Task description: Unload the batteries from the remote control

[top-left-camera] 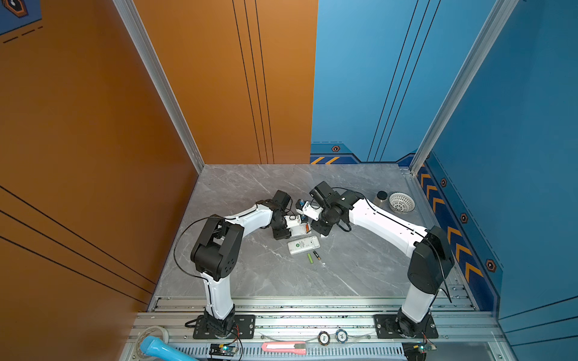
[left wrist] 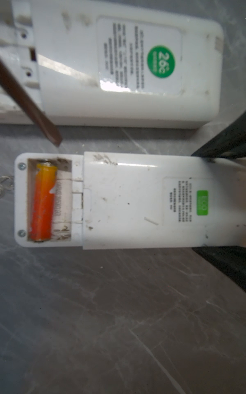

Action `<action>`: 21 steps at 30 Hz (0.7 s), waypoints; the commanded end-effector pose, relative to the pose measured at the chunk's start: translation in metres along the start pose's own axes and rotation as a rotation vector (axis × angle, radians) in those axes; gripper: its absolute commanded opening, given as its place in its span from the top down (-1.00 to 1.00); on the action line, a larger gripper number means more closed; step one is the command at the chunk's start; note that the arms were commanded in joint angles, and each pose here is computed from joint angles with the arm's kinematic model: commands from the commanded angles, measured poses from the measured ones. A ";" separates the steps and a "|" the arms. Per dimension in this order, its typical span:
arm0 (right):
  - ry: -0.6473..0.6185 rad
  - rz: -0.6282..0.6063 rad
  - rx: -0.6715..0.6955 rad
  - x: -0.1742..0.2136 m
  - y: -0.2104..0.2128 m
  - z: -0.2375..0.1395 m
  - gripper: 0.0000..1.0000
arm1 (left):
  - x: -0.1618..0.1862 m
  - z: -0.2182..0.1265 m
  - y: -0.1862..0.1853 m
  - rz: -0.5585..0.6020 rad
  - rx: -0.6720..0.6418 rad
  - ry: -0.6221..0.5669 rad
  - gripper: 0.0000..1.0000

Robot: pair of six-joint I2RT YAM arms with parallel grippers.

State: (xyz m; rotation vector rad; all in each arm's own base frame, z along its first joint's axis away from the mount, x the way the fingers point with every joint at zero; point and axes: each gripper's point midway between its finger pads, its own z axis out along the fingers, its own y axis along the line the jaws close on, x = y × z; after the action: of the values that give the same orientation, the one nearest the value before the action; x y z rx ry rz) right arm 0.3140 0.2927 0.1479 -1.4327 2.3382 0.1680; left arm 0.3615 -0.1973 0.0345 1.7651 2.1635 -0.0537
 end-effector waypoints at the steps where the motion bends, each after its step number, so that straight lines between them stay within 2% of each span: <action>1: -0.033 0.020 0.000 -0.007 0.001 -0.007 1.00 | 0.000 -0.006 0.003 -0.012 -0.006 0.003 1.00; 21: -0.004 0.078 0.053 -0.001 -0.017 -0.003 1.00 | -0.001 -0.006 0.005 -0.017 -0.008 0.001 1.00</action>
State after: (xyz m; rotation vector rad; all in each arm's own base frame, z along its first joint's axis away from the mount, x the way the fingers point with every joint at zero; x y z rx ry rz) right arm 0.3210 0.2849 0.1477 -1.3711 2.3737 0.1492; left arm 0.3617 -0.1969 0.0344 1.7646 2.1647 -0.0501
